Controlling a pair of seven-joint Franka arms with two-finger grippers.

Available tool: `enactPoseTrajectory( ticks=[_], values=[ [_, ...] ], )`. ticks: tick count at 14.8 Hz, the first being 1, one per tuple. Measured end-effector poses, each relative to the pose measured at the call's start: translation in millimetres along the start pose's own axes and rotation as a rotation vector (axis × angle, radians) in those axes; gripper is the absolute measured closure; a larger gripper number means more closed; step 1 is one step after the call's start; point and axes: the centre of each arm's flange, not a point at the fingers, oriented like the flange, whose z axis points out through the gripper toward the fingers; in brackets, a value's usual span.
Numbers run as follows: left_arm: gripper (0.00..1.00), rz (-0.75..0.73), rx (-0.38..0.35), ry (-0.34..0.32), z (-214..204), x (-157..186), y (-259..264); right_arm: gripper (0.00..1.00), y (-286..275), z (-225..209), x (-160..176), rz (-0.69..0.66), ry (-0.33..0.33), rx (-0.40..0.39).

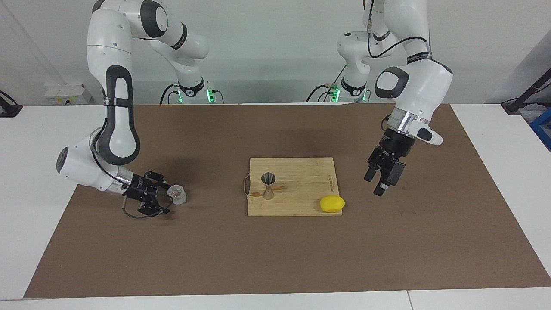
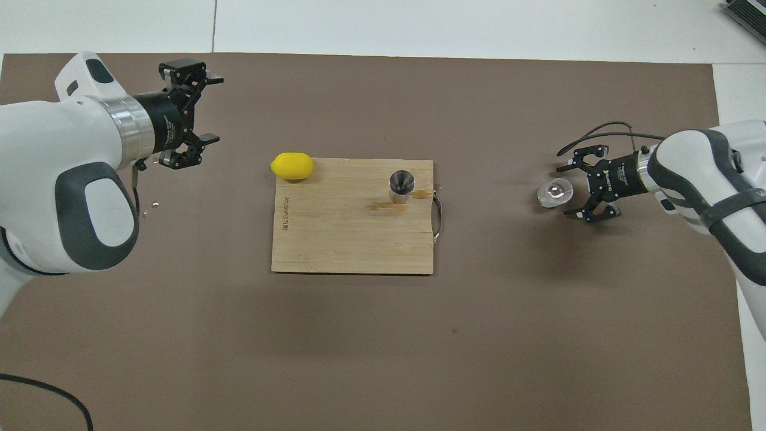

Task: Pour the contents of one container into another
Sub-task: 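Grasp the clear glass cup with the right gripper while the left gripper retracts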

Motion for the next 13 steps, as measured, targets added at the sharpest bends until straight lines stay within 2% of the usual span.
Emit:
enactPoseTrajectory(
  ticks=[2,3,5,8,9,12,13],
  values=[
    [0.00,0.140,0.131,0.069,-13,0,-8,0.01,2,6,-2,-0.001,-0.030,0.008],
    [0.00,0.194,0.181,0.081,-19,1,-12,0.01,2,7,-3,-0.001,-0.037,0.010],
    [0.00,0.330,0.272,0.061,-32,10,-24,0.01,2,8,-6,-0.003,-0.040,0.010],
    [0.00,0.560,0.372,-0.010,-52,29,-41,0.03,2,7,-9,-0.007,-0.039,0.011],
    [0.00,0.619,0.392,-0.033,-57,29,-44,0.07,1,6,-9,-0.010,-0.038,0.012],
    [0.00,0.788,0.438,-0.103,-69,25,-51,0.43,1,5,-11,-0.014,-0.039,0.012],
    [0.00,0.843,0.452,-0.129,-73,25,-54,0.50,1,4,-12,-0.015,-0.040,0.012]
  ],
)
